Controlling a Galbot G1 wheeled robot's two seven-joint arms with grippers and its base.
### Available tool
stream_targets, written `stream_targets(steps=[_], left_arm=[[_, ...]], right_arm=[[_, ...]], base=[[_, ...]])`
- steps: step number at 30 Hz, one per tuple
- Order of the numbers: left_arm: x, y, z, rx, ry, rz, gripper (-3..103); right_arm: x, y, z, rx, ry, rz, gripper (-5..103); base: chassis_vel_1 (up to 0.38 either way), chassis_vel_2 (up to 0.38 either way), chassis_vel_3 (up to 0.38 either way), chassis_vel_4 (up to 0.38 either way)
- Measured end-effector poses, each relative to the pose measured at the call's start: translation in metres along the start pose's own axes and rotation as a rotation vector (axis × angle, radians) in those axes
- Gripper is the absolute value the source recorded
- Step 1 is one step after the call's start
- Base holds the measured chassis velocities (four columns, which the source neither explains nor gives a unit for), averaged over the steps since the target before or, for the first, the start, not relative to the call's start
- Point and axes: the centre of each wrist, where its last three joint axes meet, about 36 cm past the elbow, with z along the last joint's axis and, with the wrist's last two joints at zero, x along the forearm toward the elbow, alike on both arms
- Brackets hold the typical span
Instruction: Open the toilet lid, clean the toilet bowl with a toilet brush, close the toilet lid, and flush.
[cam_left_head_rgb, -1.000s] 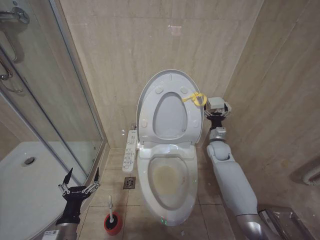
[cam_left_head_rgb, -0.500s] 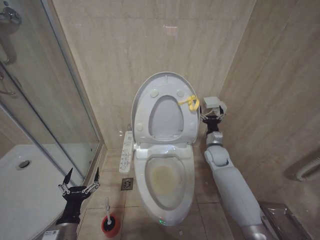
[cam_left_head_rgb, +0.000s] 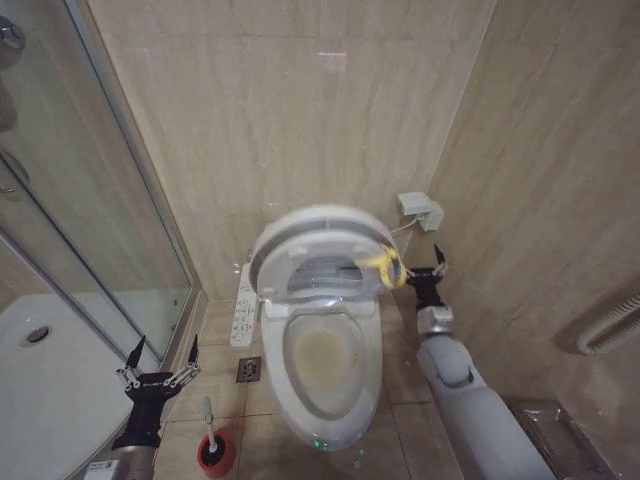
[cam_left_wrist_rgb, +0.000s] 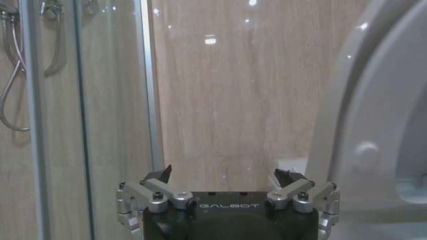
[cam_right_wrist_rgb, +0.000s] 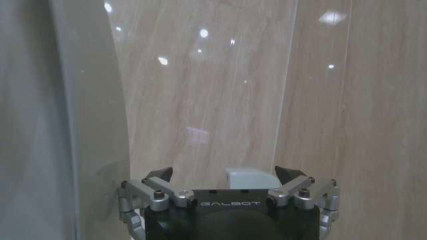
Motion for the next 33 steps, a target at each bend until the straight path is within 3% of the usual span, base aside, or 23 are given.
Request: stream_targets(steps=[11, 23, 33], left_arm=[[0.000, 0.000, 0.000, 0.000, 0.000, 0.000, 100], [0.000, 0.000, 0.000, 0.000, 0.000, 0.000, 100], [0.000, 0.000, 0.000, 0.000, 0.000, 0.000, 100]], right_arm=[[0.062, -0.016, -0.018, -0.009, 0.039, 0.024, 100], [0.070, -0.026, -0.029, -0.025, 0.067, 0.031, 100], [0.084, -0.046, -0.029, 0.009, 0.084, 0.058, 100]], base=[[0.000, 0.000, 0.000, 0.000], [0.000, 0.000, 0.000, 0.000], [0.000, 0.000, 0.000, 0.000]])
